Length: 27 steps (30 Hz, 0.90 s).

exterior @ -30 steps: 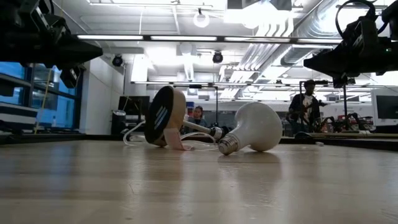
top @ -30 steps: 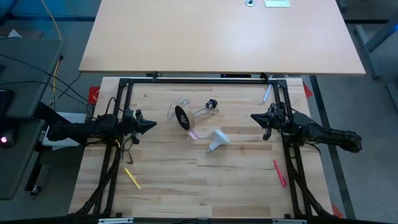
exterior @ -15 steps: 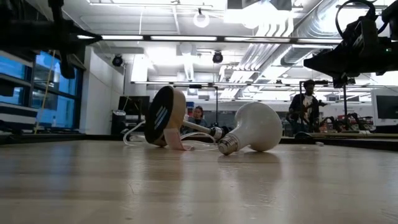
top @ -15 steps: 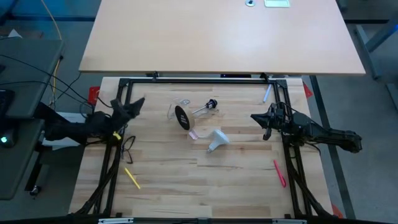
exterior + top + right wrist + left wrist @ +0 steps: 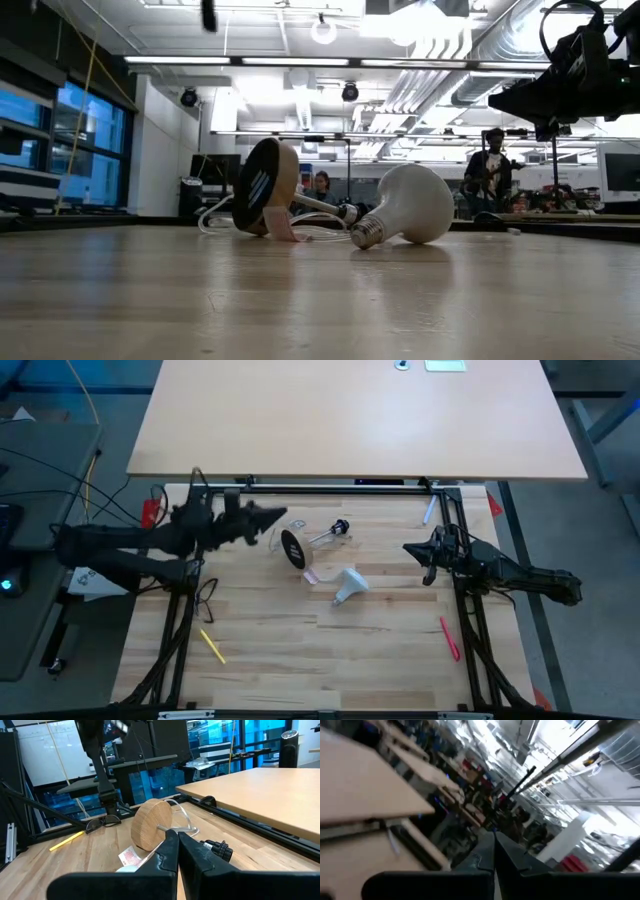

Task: Screw lightbulb
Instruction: Insert the light bulb into the lamp holder

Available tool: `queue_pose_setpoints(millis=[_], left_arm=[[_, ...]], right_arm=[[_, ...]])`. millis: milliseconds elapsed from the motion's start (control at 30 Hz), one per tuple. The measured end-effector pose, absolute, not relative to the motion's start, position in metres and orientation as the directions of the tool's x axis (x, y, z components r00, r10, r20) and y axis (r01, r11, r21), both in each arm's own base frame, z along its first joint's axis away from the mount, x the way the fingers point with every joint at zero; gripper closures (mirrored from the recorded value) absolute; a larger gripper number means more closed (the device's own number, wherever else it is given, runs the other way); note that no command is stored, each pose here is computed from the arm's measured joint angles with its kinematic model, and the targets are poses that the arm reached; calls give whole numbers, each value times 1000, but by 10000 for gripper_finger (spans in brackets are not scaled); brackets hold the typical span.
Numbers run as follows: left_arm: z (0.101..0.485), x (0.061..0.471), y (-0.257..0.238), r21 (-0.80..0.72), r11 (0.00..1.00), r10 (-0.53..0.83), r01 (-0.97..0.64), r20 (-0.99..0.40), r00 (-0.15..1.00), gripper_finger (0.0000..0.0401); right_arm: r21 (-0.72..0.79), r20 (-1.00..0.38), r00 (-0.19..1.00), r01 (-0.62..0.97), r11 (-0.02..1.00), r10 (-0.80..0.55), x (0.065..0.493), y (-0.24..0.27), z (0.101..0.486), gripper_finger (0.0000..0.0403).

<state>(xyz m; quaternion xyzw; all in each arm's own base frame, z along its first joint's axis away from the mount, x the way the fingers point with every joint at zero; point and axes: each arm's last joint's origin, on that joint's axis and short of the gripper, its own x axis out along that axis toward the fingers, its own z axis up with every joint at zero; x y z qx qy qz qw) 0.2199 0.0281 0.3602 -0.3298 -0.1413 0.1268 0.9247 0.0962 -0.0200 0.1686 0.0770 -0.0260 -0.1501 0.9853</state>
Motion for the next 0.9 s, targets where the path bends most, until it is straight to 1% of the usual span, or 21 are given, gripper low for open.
queue_pose_setpoints(millis=[133,200,233,267,300,367,433,500,567,633,700,800,900], left_arm=[[392,234,36,-556,812,352,-178,223,909,401],[407,237,40,-535,825,363,-183,254,896,401],[412,238,42,-536,824,370,-183,265,891,401],[417,239,44,-540,821,375,-182,271,886,401],[422,240,45,-542,820,378,-185,271,885,401],[429,242,46,-530,821,383,-212,236,893,401],[434,245,46,-501,824,386,-265,155,909,401],[436,250,47,-476,816,390,-329,33,920,401],[438,256,52,-443,808,390,-389,-94,916,401],[441,259,60,-407,810,371,-422,-202,906,401],[444,258,71,-385,822,334,-419,-269,903,401],[440,257,89,-372,853,237,-366,-348,907,399],[422,256,105,-378,860,138,-343,-474,870,383]], right_arm=[[158,30,953,294,943,-302,96,-20,169,402],[156,65,935,335,929,-348,96,-22,172,402],[208,103,923,345,915,-371,95,-22,176,402],[301,166,910,321,898,-380,94,-23,182,402],[407,233,891,275,871,-391,92,-23,189,402],[568,351,827,185,802,-439,88,-24,201,402],[710,383,759,122,693,-526,84,-26,206,402],[797,364,706,102,595,-607,83,-28,208,402],[810,362,702,89,580,-613,83,-29,214,402],[784,366,757,63,617,-542,87,-27,225,402],[738,357,814,54,672,-457,94,-25,240,402],[643,303,867,120,756,-395,106,-25,264,402],[587,229,885,206,783,-405,118,-28,287,402]])
